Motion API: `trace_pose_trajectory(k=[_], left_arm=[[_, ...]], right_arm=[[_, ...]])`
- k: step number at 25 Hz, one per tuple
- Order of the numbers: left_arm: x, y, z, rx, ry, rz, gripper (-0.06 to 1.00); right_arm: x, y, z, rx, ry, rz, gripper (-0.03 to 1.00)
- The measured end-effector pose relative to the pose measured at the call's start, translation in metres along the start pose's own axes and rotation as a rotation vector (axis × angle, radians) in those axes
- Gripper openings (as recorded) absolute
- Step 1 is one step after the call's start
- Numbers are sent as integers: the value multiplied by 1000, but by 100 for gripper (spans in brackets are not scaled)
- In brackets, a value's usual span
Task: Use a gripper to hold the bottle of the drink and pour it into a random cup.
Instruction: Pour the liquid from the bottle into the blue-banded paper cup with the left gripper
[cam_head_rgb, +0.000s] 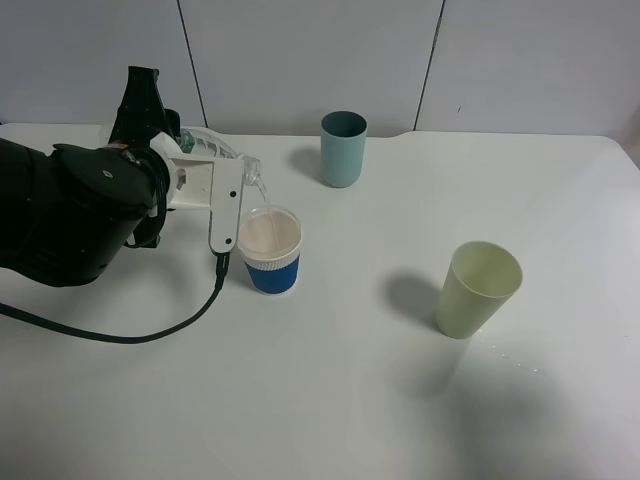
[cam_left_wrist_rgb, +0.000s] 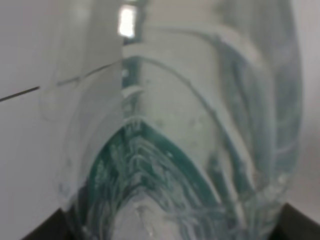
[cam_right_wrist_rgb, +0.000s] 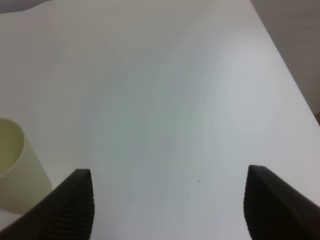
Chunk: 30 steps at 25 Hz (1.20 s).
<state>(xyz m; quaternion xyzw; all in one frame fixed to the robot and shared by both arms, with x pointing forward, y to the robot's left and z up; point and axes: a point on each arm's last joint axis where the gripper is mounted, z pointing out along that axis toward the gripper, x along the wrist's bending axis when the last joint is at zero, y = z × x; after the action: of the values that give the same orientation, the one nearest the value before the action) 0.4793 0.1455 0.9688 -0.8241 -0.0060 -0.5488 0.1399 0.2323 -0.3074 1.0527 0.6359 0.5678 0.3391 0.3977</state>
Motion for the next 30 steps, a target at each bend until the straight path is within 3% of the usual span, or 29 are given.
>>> trace_pose_trajectory(k=[30], left_arm=[[0,-1,0,7,4,11,51]], right_arm=[[0,0,0,0,0,0,63]])
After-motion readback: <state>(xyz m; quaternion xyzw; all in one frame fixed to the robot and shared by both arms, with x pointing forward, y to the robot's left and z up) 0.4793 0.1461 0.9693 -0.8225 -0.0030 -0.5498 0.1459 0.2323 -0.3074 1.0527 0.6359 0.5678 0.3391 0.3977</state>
